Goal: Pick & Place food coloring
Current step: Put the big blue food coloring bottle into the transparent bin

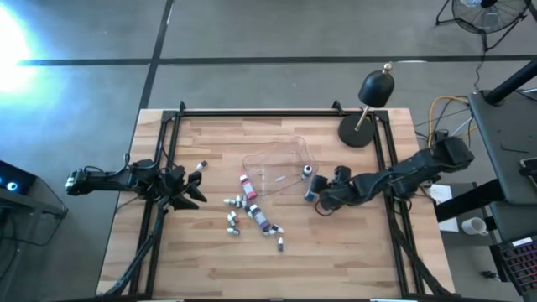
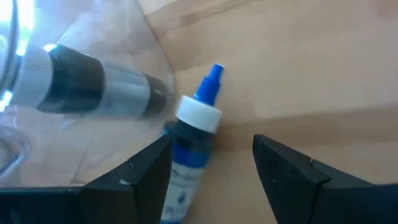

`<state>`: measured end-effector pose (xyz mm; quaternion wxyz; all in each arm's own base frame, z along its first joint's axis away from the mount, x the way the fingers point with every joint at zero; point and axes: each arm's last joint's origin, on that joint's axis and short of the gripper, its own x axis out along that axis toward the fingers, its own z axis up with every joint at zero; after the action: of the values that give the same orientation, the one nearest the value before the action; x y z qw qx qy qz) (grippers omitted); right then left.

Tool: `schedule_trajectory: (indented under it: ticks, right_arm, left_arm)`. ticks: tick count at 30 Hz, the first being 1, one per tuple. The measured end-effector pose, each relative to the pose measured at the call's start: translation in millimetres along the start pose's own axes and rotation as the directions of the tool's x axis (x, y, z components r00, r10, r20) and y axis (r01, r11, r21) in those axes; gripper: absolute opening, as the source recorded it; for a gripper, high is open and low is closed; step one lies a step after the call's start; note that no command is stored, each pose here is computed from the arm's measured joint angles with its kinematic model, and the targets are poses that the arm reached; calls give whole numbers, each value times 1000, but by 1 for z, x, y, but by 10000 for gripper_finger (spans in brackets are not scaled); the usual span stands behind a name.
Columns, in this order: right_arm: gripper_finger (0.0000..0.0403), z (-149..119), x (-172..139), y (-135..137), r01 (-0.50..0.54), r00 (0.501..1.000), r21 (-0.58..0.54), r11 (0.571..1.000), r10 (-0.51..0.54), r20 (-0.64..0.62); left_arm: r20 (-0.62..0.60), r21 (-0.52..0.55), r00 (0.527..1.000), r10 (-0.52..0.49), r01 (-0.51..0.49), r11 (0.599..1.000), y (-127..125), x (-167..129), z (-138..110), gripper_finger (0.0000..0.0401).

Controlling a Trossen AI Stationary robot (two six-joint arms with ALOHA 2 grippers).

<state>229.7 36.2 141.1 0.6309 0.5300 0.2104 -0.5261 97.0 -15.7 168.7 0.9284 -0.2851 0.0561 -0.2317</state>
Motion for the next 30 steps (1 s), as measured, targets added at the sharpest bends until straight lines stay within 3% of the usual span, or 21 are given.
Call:
schedule_trajectory:
  ticks: [6, 13, 19, 24, 30]
  right_arm:
    - [216, 5, 16, 21, 54, 998, -58, 997, -55, -25]
    - [216, 3, 28, 25, 117, 984, -115, 986, -131, -119]
    - [216, -5, 15, 20, 128, 973, -100, 987, -144, -181]
    - [216, -8, 7, 12, 179, 940, -163, 970, -218, -262]
    - [216, -20, 0, 9, 170, 917, -208, 963, -232, -324]
  left_arm:
    - [0, 0, 1000, 0, 0, 1000, 0, 0, 0, 147]
    - [0, 0, 1000, 0, 0, 1000, 0, 0, 0, 147]
    - [0, 0, 1000, 0, 0, 1000, 0, 0, 0, 147]
    - [0, 0, 1000, 0, 0, 1000, 0, 0, 0, 147]
    - [0, 0, 1000, 0, 0, 1000, 0, 0, 0, 147]
